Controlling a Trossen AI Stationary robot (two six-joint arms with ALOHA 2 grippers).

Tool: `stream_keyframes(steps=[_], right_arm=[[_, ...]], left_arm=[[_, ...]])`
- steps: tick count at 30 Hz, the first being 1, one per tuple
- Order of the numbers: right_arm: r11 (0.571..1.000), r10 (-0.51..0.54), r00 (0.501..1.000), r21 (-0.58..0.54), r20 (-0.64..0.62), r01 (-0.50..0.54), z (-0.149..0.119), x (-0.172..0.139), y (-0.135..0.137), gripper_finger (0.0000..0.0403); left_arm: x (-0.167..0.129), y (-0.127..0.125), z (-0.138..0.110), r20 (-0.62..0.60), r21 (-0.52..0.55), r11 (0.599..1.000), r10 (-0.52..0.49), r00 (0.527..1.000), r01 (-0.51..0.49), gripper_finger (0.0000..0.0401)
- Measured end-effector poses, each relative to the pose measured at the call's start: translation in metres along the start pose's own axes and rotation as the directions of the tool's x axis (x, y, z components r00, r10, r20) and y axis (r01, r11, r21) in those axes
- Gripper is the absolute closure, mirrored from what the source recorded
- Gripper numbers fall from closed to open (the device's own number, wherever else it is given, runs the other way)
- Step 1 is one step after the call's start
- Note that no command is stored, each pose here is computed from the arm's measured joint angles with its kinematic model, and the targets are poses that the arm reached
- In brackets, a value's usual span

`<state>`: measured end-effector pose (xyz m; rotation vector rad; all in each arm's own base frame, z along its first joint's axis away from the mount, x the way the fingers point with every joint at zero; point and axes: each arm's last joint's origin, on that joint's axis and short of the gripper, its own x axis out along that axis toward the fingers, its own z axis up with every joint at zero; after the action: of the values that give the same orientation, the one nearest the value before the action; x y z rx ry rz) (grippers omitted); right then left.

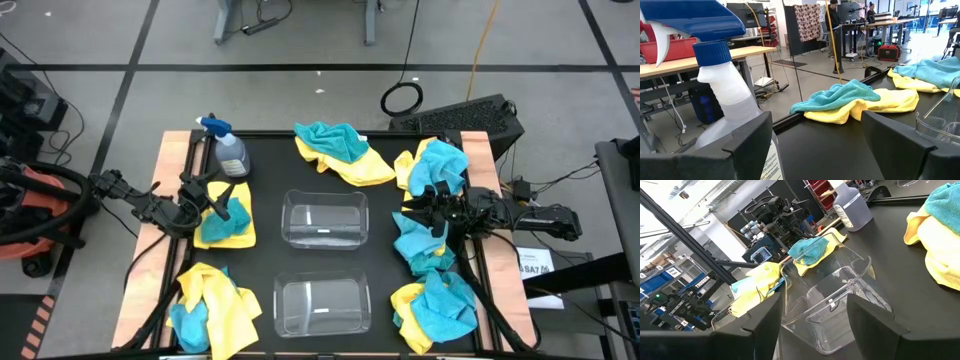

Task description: Sort microfiber towel by color & place in baskets

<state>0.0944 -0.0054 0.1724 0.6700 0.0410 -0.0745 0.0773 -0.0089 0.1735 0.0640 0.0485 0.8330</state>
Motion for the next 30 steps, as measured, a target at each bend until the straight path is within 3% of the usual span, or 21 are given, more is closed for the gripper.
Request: stream_keyframes(steps=[20, 25, 30], right_arm=[[1.0, 0.0, 1.0, 0.0, 0.0, 0.0, 0.0001, 0.0, 0.0, 0.0188], [1.0, 0.0, 1.0, 0.0, 0.0, 0.0, 0.0, 0.0, 0.0, 0.0188], [1.0, 0.0, 1.0, 0.0, 0.0, 0.0, 0.0, 0.0, 0.0, 0.0188]], left_arm=[[0.0, 0.0, 0.0, 0.0, 0.002, 1.0, 0.0, 1.0, 0.0, 0.0091], [0.0, 0.0, 0.0011, 0.004, 0.101, 0.995, 0.0, 1.0, -0.001, 0.0091], [0.0, 0.0, 0.0014, 0.005, 0.111, 0.994, 0.0, 1.0, -0.001, 0.0091]])
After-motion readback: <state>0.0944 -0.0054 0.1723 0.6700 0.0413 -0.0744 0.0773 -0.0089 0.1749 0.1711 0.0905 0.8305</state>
